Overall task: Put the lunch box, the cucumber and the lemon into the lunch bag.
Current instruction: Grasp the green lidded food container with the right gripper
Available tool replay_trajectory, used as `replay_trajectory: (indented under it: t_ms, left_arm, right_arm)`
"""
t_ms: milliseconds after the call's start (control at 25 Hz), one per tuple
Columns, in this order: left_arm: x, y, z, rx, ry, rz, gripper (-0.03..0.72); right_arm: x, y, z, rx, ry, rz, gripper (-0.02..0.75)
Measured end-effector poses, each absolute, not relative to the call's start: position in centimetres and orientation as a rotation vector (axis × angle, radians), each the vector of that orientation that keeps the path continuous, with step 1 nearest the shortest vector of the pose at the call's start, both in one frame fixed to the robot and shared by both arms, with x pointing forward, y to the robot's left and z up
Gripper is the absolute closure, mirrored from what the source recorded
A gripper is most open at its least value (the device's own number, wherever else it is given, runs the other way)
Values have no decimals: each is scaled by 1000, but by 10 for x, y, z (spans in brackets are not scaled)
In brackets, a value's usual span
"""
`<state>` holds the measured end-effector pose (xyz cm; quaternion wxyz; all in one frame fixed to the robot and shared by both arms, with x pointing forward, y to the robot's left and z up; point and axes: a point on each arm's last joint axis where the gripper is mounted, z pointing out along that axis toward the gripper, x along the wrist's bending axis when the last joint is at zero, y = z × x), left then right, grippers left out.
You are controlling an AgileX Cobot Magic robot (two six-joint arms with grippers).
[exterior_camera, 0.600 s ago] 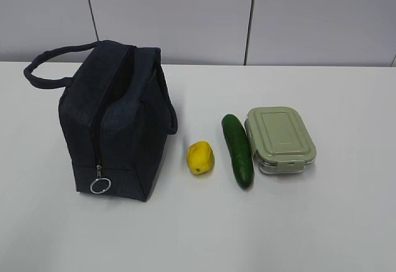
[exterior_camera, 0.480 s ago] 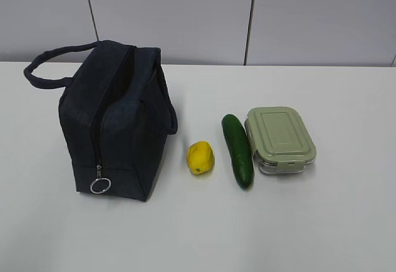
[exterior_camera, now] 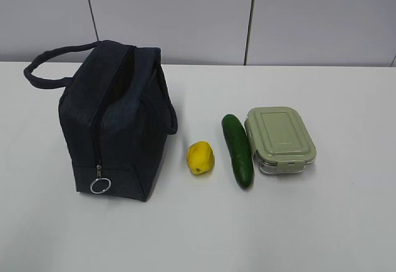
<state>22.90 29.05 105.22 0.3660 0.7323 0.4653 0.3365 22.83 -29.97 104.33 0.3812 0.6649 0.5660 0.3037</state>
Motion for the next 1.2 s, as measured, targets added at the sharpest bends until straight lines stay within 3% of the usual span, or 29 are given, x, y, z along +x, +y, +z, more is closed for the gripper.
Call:
replay_trajectory:
  t_ms: [1040, 1200]
  left_arm:
    - [229, 291, 1052, 1882, 1202, 875, 449]
    - [231, 298, 1053, 1816, 1307, 907, 449]
  right_arm:
    - [228, -300, 1043, 1695, 1443, 776, 442]
    - [228, -300, 1044, 1694, 1443, 779, 442]
